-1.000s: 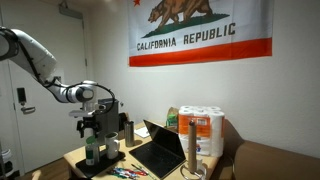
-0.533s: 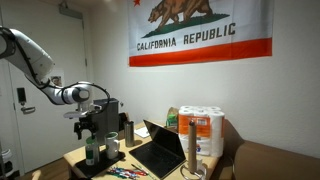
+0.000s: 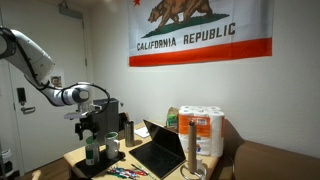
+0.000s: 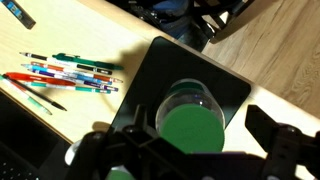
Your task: Remove the green lid from the jar
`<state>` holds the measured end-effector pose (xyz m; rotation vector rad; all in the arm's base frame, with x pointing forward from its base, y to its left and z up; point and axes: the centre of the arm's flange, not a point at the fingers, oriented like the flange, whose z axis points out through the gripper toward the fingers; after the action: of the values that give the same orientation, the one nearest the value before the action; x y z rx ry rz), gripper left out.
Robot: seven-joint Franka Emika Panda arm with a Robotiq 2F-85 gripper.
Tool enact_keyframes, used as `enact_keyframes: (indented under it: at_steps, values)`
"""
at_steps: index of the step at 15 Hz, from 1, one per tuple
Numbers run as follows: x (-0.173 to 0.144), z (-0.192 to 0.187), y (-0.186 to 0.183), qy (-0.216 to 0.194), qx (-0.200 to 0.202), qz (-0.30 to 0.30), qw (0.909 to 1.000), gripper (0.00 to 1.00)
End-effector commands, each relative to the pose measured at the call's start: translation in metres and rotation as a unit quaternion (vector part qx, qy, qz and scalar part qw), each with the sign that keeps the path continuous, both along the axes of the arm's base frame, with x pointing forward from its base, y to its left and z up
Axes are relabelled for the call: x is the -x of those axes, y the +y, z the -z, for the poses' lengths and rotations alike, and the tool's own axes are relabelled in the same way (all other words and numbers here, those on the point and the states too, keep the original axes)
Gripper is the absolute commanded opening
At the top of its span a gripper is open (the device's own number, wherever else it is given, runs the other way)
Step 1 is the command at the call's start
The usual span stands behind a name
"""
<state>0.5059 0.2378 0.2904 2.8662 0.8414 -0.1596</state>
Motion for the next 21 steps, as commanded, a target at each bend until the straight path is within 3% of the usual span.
enact_keyframes:
  at_steps: [1,17,19,21]
  values:
    - [-0.004,0.005,0.004,-0.014,0.003,0.0,0.9999,1.0]
    - [-0.013,0.015,0.015,-0.023,0.009,-0.02,0.9995,1.0]
    - [-0.014,0.014,0.015,-0.025,0.009,-0.02,0.9994,0.74]
    - [-0.015,0.014,0.014,-0.025,0.009,-0.019,0.9995,0.58]
